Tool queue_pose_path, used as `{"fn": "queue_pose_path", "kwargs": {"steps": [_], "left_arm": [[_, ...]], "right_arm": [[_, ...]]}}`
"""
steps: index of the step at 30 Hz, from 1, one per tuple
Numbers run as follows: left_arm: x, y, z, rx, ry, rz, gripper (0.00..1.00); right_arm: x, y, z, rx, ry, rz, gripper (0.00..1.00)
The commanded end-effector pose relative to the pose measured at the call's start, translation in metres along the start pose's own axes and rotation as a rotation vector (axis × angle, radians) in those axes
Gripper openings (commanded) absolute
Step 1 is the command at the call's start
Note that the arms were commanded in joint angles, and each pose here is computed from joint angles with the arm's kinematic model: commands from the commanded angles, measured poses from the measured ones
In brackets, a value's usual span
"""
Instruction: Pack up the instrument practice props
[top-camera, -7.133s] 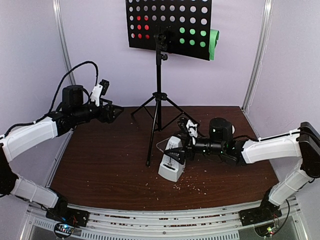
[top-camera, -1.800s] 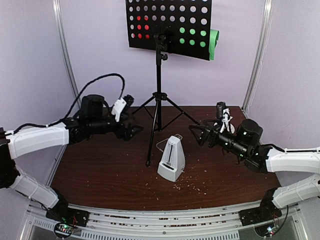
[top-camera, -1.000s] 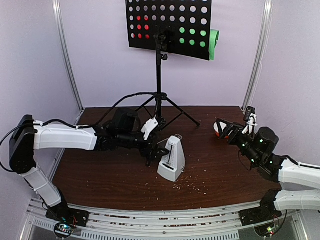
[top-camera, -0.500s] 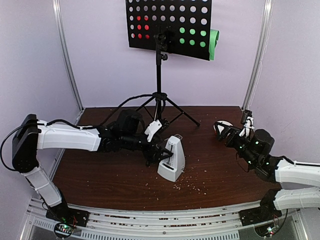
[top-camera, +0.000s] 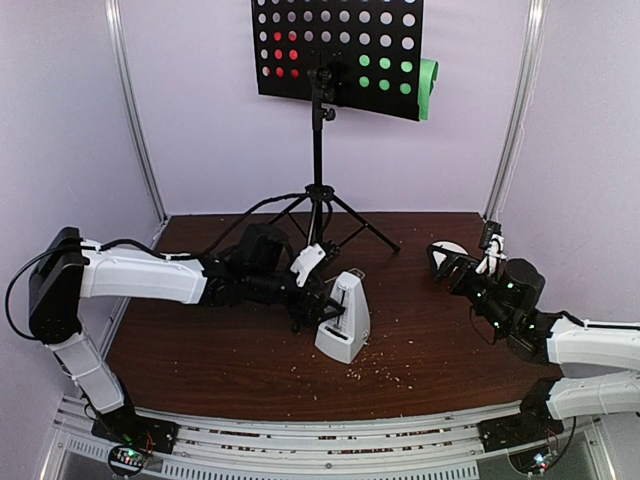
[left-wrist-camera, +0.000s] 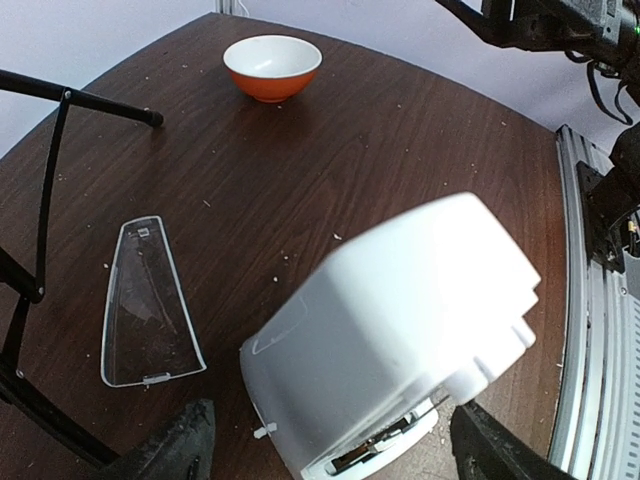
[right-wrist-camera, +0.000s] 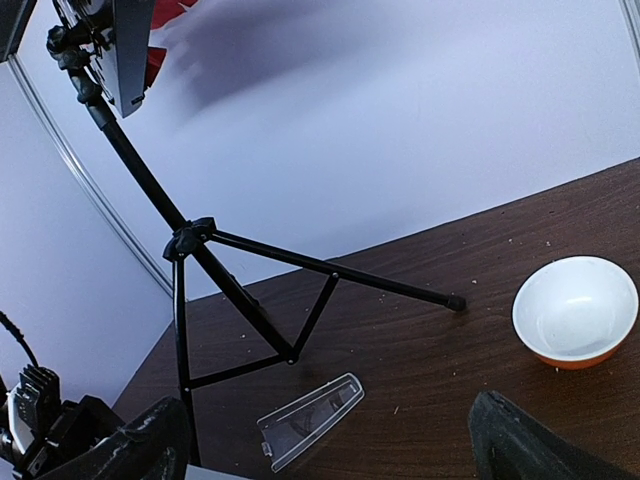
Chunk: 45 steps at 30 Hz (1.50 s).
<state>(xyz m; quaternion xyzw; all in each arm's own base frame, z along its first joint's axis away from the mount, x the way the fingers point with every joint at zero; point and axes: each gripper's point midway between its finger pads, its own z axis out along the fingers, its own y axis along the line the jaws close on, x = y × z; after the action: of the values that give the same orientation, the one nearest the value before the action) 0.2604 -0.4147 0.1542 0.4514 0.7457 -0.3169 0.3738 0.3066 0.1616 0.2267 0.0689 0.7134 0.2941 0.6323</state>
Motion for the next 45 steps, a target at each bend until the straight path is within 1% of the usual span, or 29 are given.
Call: {"fn": "queue_pose_path", "kwargs": {"steps": [1, 7, 11, 17, 27, 30, 32, 35, 39, 40, 42, 45], "left_arm": [[-0.018, 0.002, 0.001, -0.01, -0.043, -0.013, 0.84], [-0.017, 0.001, 0.001, -0.008, -0.039, -0.018, 0.8], [-0.017, 0.001, 0.001, -0.008, -0.04, -0.021, 0.74], [-0.016, 0.0, 0.001, -0.003, -0.037, -0.021, 0.68], [-0.016, -0.001, 0.0, 0.004, -0.039, -0.02, 0.61], [-0.017, -0.002, 0.0, 0.007, -0.042, -0.018, 0.61], [-0.017, -0.002, -0.001, 0.007, -0.042, -0.019, 0.63], [-0.019, -0.002, -0.003, 0.001, -0.055, -0.017, 0.69], [-0.043, 0.0, -0.034, -0.053, -0.188, 0.001, 0.8], [-0.05, 0.0, -0.043, -0.072, -0.223, 0.005, 0.82], [-0.061, 0.004, -0.06, -0.115, -0.282, -0.012, 0.85], [-0.061, 0.0, -0.069, -0.091, -0.342, -0.097, 0.88]], "right_arm": [[-0.003, -0.004, 0.0, 0.009, -0.027, 0.022, 1.0], [-0.002, -0.005, 0.0, 0.014, -0.023, 0.023, 1.0], [-0.002, -0.005, 0.0, 0.015, -0.025, 0.026, 1.0], [-0.002, -0.006, -0.001, 0.021, -0.022, 0.022, 1.0], [0.0, -0.007, -0.001, 0.026, -0.019, 0.021, 1.0], [0.0, -0.008, 0.0, 0.026, -0.02, 0.022, 1.0], [-0.001, -0.007, -0.001, 0.025, -0.023, 0.025, 1.0], [-0.002, -0.007, -0.001, 0.026, -0.023, 0.03, 1.0], [0.002, -0.006, -0.002, 0.026, 0.009, 0.047, 1.0], [0.007, -0.006, -0.001, 0.028, 0.036, 0.054, 0.99], [0.028, -0.004, 0.001, 0.007, 0.132, 0.063, 0.96], [0.069, 0.008, 0.0, -0.072, 0.302, 0.121, 0.88]]}}
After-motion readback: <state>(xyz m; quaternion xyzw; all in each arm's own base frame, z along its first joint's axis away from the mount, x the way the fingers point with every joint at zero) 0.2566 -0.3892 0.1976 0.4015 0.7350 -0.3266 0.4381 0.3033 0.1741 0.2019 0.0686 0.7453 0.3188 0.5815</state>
